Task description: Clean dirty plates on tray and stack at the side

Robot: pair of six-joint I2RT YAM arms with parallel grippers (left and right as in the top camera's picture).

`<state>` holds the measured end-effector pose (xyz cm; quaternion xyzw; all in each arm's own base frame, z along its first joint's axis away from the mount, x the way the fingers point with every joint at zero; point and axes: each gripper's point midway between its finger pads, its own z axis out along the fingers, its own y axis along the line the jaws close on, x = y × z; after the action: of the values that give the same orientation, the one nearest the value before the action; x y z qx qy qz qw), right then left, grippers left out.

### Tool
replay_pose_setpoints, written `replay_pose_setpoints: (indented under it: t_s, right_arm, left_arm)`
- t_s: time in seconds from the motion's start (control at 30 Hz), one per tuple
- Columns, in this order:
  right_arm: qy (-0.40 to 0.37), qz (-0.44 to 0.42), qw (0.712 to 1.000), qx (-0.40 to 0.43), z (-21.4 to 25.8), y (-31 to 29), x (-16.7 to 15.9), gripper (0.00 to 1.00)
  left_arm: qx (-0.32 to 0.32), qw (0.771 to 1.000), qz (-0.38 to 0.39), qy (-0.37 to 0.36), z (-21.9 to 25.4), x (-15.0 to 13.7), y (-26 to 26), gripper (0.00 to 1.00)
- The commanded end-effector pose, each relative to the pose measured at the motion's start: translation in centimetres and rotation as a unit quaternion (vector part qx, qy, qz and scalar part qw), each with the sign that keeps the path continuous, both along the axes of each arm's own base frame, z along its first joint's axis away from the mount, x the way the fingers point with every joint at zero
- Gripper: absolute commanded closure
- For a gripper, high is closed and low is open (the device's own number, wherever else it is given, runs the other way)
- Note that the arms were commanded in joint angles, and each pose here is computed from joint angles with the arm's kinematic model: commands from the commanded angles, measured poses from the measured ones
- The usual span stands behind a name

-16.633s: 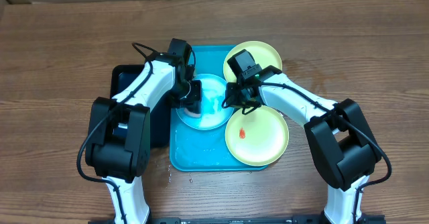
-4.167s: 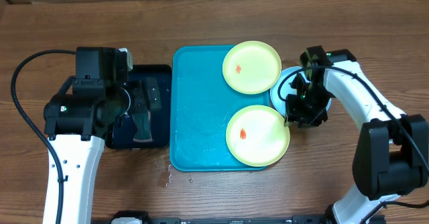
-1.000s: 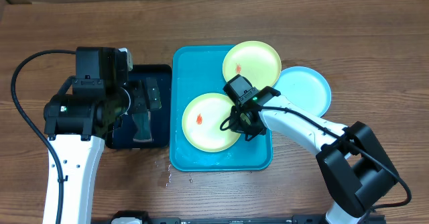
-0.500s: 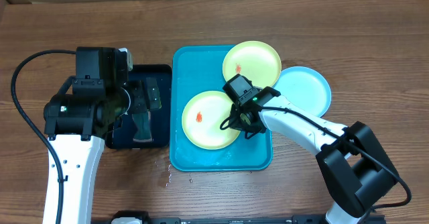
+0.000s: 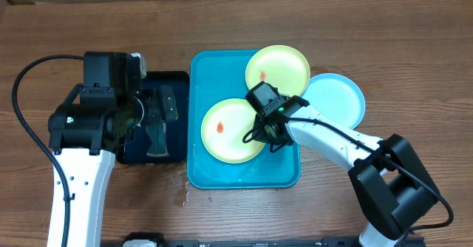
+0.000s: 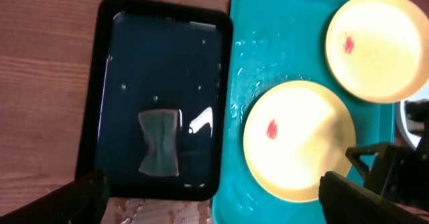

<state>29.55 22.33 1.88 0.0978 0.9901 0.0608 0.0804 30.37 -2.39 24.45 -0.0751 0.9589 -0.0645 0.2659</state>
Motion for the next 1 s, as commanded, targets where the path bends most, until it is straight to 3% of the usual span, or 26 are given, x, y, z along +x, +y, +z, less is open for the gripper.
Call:
replay_pose_setpoints:
  t_s: [0.0,0.1,0.2,0.23,0.3,0.37,0.43,0.47,0.67,0.7,0.83,0.97]
  right_arm:
    - [-0.010,-0.004,1.000,-0.009,0.1,-0.3,0.1,0.96]
    - [-0.010,-0.005,1.000,-0.012,-0.1,-0.5,0.0,0.96]
    - [-0.009,-0.005,1.000,-0.012,-0.3,-0.6,-0.1,0.96]
    - [-0.009,-0.005,1.000,-0.012,-0.3,-0.6,-0.1,0.96]
    - [-0.011,-0.005,1.000,-0.011,-0.3,-0.5,0.0,0.96]
    - [-0.012,-0.005,1.000,-0.010,-0.3,-0.5,0.0,0.96]
    - [-0.013,-0.005,1.000,-0.009,-0.3,-0.4,0.1,0.96]
    - [-0.013,-0.005,1.000,-0.009,-0.3,-0.4,0.1,0.96]
    - [-0.013,-0.005,1.000,-0.009,-0.3,-0.4,0.1,0.96]
    - [-0.013,-0.005,1.000,-0.009,-0.3,-0.4,0.1,0.91]
    - [-0.013,-0.005,1.000,-0.009,-0.3,-0.4,0.1,0.82]
    - [-0.013,-0.005,1.000,-0.009,-0.3,-0.4,0.1,0.81]
  left_arm:
    - [-0.011,0.999,-0.003,-0.033,1.1,1.3,-0.4,0.00]
    - [-0.017,0.998,-0.006,-0.068,2.2,2.7,-0.7,0.00]
    - [-0.031,0.998,-0.017,-0.050,1.6,2.0,-1.3,0.00]
    - [-0.035,0.998,-0.019,-0.038,1.2,1.7,-1.4,0.07]
    - [-0.030,0.999,-0.016,-0.005,-0.1,0.8,-1.2,0.36]
    - [-0.024,0.999,-0.012,0.025,-1.5,0.1,-1.0,0.55]
    - [-0.016,0.998,-0.007,0.065,-3.5,-0.8,-0.7,0.85]
    - [-0.016,0.996,-0.007,0.084,-4.3,-1.1,-0.7,0.92]
    - [-0.001,0.986,-0.001,0.168,-8.9,-2.4,-0.2,0.96]
    - [-0.001,0.983,-0.001,0.186,-9.6,-2.6,-0.2,0.96]
    - [0.000,0.981,-0.001,0.194,-9.8,-2.8,-0.2,0.96]
    - [0.000,0.982,-0.001,0.187,-9.5,-2.8,-0.2,0.95]
